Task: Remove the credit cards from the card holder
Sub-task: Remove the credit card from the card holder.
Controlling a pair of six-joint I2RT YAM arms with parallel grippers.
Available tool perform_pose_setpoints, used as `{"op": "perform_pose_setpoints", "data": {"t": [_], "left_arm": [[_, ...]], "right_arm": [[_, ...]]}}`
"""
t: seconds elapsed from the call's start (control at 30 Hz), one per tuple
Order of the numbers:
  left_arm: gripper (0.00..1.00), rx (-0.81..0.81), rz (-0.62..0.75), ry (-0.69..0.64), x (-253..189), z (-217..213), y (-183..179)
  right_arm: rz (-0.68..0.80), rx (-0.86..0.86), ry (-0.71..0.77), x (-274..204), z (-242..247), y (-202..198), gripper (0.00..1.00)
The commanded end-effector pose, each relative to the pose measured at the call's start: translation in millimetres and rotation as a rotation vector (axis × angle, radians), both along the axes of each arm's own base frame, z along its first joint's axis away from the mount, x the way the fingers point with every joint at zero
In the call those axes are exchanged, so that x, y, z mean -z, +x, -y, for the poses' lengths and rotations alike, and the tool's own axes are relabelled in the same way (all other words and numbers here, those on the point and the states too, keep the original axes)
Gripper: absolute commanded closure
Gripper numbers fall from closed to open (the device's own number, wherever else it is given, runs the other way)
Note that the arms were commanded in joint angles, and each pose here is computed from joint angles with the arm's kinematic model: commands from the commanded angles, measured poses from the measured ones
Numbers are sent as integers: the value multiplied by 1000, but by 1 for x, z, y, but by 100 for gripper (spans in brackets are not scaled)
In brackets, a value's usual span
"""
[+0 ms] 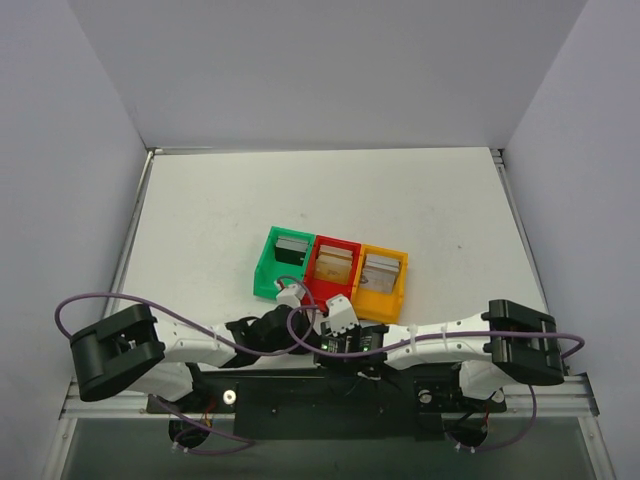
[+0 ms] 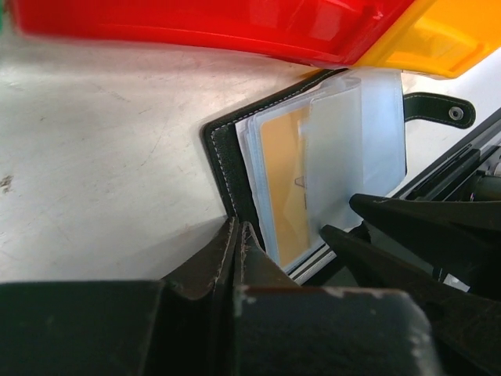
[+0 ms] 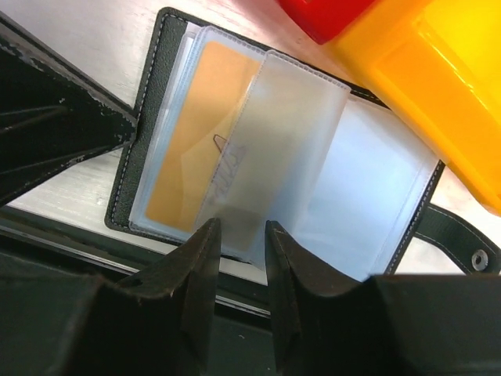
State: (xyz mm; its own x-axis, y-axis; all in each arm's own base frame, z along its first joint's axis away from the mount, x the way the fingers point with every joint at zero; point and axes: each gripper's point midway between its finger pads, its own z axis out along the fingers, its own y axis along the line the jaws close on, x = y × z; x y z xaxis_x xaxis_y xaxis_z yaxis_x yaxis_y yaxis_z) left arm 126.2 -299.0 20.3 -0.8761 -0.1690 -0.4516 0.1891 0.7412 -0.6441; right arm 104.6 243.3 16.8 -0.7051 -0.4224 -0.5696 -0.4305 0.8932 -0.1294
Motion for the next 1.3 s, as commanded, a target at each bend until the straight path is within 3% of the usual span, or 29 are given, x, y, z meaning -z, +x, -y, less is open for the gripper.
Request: {"op": "perform_pose_setpoints", "data": {"t": [0.0,0.33,0.4,0.53,0.9,1.27], "left_arm": [[100,24,25,-36,-13,17,5],[100,18,20,-7,-6,12,5],[100,21,21,-14,-6,13,4],[100,28,18,-20,-6,15,3],[100,15,15,-41,-6,9,1],[100,14,13,-40,-6,8,0]], "right_arm": [[47,29,-52,-10,24,5,75],[91,79,-10,-29,41,10,73],[78,5,14,-31,33,4,53],[68,-115,62,-34,6,-4,38],[117,-241,-88,-14,-6,-6,39],[173,-195,-166,-16,1,4,55]]}}
